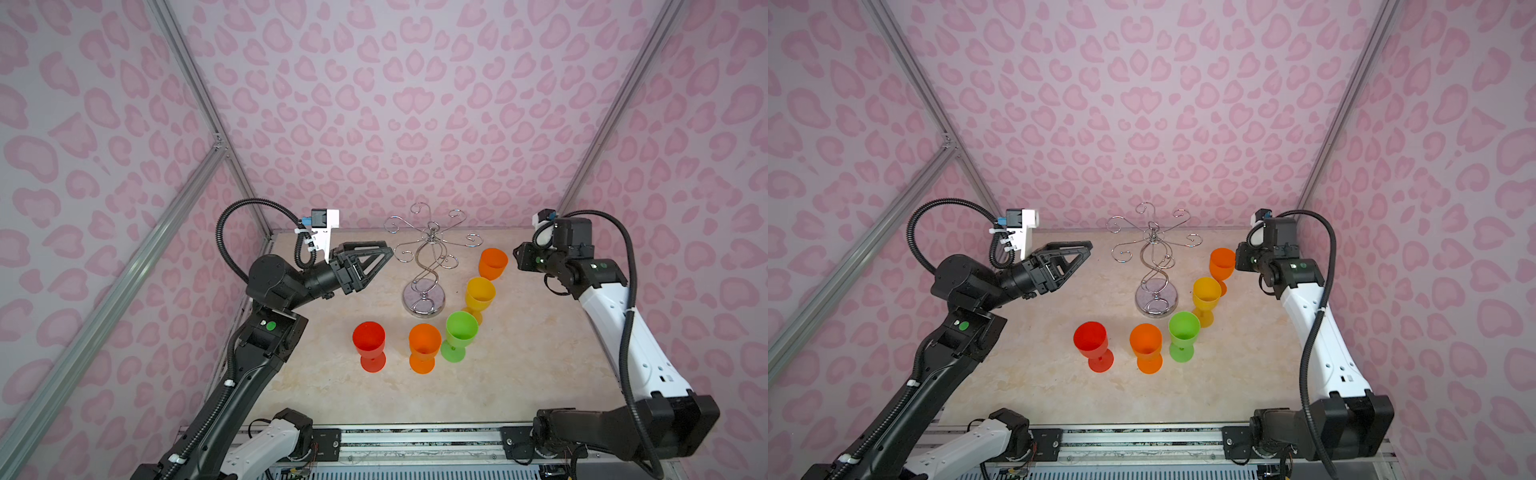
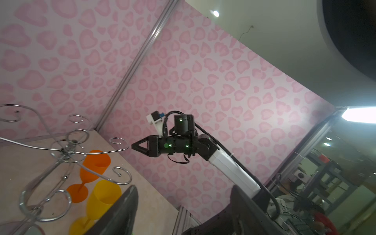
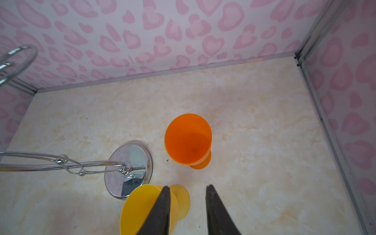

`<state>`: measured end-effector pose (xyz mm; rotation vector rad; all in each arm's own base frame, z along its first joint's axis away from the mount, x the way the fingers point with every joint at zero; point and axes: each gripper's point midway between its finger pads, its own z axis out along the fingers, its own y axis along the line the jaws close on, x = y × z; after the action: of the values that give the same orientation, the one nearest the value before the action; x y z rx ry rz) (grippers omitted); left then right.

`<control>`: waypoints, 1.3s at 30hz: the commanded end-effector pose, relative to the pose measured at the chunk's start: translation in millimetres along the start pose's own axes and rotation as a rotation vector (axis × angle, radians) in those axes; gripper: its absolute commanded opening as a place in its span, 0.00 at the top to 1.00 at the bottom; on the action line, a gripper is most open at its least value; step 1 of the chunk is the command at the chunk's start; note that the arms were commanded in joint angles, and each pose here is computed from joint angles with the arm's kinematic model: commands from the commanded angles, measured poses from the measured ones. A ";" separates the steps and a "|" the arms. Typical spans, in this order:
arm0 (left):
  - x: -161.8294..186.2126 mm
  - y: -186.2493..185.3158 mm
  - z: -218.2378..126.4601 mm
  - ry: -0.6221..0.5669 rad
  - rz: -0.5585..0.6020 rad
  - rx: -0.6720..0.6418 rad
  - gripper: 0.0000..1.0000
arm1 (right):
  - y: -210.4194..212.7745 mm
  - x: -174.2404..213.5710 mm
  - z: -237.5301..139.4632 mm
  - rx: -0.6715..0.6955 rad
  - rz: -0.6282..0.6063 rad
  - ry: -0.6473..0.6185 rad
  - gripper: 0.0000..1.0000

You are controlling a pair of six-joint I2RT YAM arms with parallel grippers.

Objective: Take the wine glass off the wine glass rack

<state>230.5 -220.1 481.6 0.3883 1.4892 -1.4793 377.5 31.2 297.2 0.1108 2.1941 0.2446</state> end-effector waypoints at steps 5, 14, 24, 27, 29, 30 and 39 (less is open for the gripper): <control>-4.1 91.7 -77.5 -0.076 0.255 -0.709 0.26 | -22.3 -12.2 -53.8 0.058 0.001 -0.311 0.59; 2.8 203.4 -177.8 -0.209 0.462 -1.429 0.24 | -59.9 36.7 -31.8 0.194 0.038 -0.363 0.12; 45.6 294.4 -231.8 -0.221 0.422 -1.735 0.20 | -86.0 69.3 6.7 0.268 0.153 -0.382 0.01; 60.4 314.9 -246.5 -0.201 0.407 -1.738 0.18 | -90.4 74.3 11.4 0.311 0.136 -0.359 0.01; 66.9 324.0 -249.5 -0.181 0.411 -1.720 0.17 | -94.1 77.8 14.0 0.332 0.136 -0.354 0.01; 69.0 329.1 -247.5 -0.174 0.417 -1.696 0.17 | -95.7 79.2 15.4 0.338 0.137 -0.356 0.01; 92.6 382.1 -254.7 -0.114 0.412 -1.591 0.14 | -110.8 101.0 38.8 0.397 0.118 -0.340 0.01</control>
<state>363.5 60.2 108.3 -0.4151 1.9717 0.3313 343.7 -49.9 164.1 0.4610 1.9336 -0.1150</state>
